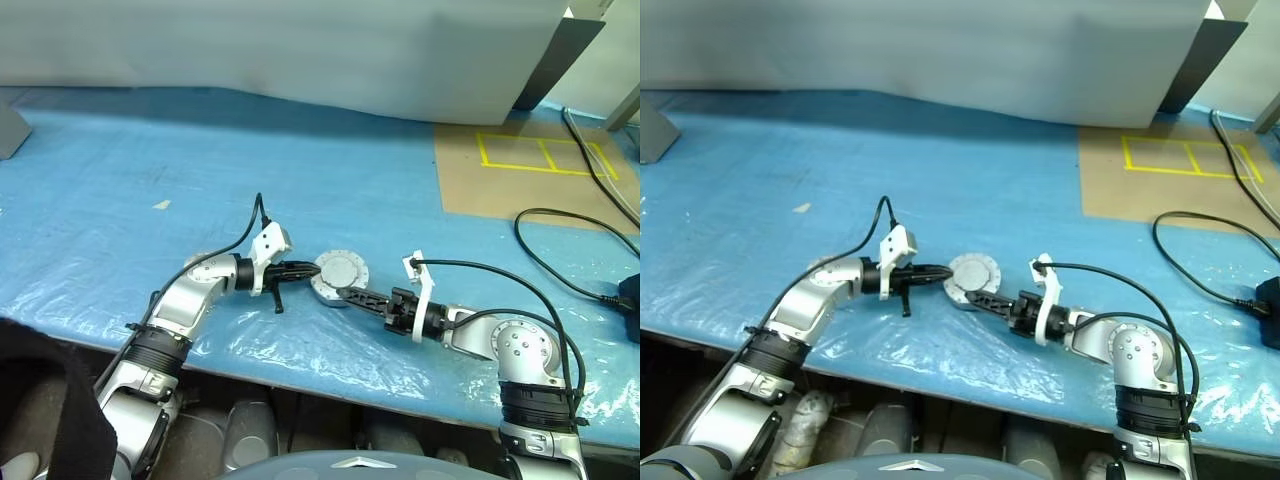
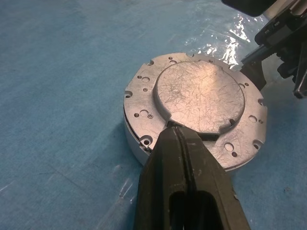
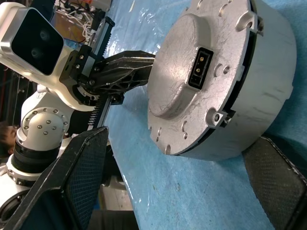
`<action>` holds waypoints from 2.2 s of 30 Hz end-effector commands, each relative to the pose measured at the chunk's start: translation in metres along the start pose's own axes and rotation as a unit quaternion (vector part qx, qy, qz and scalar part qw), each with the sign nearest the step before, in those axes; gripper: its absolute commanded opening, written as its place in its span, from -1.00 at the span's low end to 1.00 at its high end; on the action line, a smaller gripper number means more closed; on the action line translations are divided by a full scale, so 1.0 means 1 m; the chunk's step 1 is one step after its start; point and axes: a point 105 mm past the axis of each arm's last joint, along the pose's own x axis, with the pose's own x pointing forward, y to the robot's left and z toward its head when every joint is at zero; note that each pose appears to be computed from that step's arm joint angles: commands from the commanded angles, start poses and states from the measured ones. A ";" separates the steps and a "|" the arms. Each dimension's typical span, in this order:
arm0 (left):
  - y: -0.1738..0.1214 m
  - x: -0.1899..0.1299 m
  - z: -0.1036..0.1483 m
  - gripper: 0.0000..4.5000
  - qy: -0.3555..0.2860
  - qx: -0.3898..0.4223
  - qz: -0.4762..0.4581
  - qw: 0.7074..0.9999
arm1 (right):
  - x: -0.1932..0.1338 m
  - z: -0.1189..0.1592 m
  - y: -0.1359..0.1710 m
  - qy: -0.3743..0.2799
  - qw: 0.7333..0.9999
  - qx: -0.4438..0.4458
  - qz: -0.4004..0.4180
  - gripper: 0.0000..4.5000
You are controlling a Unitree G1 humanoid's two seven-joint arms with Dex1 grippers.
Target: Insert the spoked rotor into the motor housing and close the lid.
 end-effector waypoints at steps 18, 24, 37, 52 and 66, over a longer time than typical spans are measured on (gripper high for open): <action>-0.002 0.004 -0.018 -1.00 0.034 -0.016 -0.003 0.999 | 0.010 0.008 -0.006 -0.064 0.998 0.009 -0.010 -0.39; -0.011 -0.001 -0.005 -1.00 0.009 -0.028 -0.035 0.999 | 0.015 0.011 -0.006 -0.070 0.997 0.010 -0.011 -0.39; -0.021 -0.075 0.053 -1.00 -0.102 -0.160 -0.057 0.980 | 0.004 0.038 0.024 -0.128 0.987 0.056 0.081 -0.39; 0.014 -0.078 0.049 0.26 -0.295 -0.388 0.025 0.873 | 0.003 0.076 0.109 -0.136 0.969 -0.008 0.207 -0.39; 0.004 -0.043 0.078 1.00 -0.339 -0.384 -0.044 0.858 | 0.000 0.079 0.109 -0.119 0.974 -0.011 0.191 -0.39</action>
